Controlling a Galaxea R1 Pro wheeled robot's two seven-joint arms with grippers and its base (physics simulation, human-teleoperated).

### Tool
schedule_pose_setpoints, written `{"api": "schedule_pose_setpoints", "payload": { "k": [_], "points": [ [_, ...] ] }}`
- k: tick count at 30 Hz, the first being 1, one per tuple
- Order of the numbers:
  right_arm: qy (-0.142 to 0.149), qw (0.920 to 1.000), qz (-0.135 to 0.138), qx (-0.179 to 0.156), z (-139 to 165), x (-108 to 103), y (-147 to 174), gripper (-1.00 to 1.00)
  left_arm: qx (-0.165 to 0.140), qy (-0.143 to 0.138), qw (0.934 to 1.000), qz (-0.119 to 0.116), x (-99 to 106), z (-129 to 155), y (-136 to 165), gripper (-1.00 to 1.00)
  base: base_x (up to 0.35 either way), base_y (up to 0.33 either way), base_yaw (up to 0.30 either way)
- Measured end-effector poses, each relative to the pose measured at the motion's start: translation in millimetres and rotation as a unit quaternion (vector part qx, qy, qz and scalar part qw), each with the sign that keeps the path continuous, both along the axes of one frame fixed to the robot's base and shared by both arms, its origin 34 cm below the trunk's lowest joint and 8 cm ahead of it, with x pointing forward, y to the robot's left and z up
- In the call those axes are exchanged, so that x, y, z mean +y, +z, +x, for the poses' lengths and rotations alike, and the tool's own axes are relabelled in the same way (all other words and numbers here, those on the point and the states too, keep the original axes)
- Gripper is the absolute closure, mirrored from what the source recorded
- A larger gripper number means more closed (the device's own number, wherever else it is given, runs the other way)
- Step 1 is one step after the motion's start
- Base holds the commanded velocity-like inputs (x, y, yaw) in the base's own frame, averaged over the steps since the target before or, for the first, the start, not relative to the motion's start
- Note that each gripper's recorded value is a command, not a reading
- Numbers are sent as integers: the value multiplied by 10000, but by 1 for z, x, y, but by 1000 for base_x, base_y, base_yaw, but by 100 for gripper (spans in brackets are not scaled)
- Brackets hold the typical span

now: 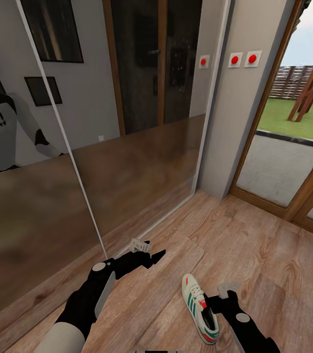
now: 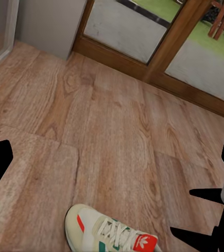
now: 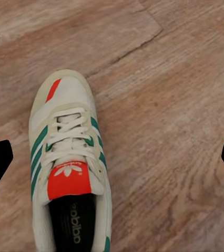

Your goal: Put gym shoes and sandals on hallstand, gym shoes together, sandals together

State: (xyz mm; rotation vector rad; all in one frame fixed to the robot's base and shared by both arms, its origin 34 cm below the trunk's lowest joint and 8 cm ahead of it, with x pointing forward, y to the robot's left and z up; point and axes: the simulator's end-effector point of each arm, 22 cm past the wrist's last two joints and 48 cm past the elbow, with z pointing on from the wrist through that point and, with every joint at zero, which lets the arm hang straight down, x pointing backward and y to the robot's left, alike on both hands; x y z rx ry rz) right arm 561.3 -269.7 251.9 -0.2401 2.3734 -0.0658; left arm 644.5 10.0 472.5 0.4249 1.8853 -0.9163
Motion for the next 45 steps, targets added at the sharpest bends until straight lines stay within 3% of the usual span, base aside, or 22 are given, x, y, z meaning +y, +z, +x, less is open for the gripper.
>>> {"api": "schedule_pose_setpoints", "payload": {
  "k": [10,16,28,34,45],
  "points": [
    [-15,10000,-29,-4,0,-1,0,-100,0,0,10000,1,0,0,0,-100,0,0,19],
    [-21,9997,6,225,-16,1,-15,-100,9,2,10000,0,0,0,-1,-100,0,0,202],
    [-4,9996,-11,292,-22,0,-19,-100,19,1,10000,0,0,0,-2,-100,0,0,47],
    [19,9985,35,543,-45,2,-36,-100,19,-1,10000,-6,0,0,-2,-100,0,0,1],
    [66,9992,92,391,-47,6,-43,-100,105,-11,9999,-9,-2,-2,-14,-100,0,0,0]
  ]
}}
